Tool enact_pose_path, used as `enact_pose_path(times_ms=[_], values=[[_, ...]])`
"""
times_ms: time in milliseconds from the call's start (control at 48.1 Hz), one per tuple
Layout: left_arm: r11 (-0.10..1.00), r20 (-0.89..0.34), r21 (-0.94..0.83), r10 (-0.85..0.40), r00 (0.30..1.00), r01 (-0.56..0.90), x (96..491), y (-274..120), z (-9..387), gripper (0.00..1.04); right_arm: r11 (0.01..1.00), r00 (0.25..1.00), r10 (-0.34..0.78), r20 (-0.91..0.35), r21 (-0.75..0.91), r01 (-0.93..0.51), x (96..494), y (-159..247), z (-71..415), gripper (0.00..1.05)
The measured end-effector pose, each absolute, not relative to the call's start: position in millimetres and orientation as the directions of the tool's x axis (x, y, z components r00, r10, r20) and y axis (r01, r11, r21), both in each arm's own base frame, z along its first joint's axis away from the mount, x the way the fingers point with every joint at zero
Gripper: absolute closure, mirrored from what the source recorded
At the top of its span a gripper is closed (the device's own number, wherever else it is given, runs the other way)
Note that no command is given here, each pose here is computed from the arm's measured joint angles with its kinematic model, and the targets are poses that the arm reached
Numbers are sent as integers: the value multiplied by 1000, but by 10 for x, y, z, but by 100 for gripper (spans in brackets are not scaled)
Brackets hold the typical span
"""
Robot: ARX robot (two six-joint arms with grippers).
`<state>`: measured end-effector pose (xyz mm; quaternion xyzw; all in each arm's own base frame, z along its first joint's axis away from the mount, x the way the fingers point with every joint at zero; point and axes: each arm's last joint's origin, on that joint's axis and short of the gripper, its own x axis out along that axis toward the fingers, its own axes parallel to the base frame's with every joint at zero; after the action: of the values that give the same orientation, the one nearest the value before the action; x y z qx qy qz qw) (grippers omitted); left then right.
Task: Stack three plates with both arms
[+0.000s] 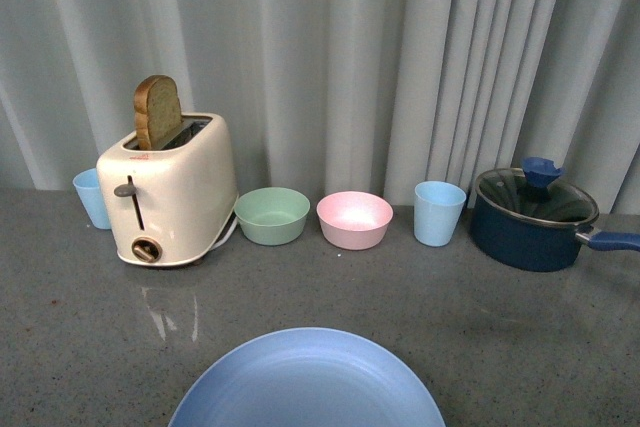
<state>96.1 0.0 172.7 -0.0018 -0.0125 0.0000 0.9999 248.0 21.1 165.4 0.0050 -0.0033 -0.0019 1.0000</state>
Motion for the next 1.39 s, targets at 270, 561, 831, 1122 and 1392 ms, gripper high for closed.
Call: enact_pose_path(times_ms=[270,561,831,1122,1392], values=[[1000,25,-4,0,1000,0,961,0,1727,7,1000,1000,5,-18,-1,-5,2092,128,1605,102],[1000,25,-4,0,1000,0,961,0,1727,7,1000,1000,0,-19,0,0,1803,4,1607,102],[1000,25,-4,0,1000,0,961,0,1727,7,1000,1000,2,-17,0,-2,1600,3,1615,102],[1000,25,-4,0,1000,0,961,0,1727,7,1000,1000,2,-15,0,-2,1429,2,1623,102],[1000,25,-4,0,1000,0,961,0,1727,7,1000,1000,2,-3,0,-2,1322,2,1657,102]])
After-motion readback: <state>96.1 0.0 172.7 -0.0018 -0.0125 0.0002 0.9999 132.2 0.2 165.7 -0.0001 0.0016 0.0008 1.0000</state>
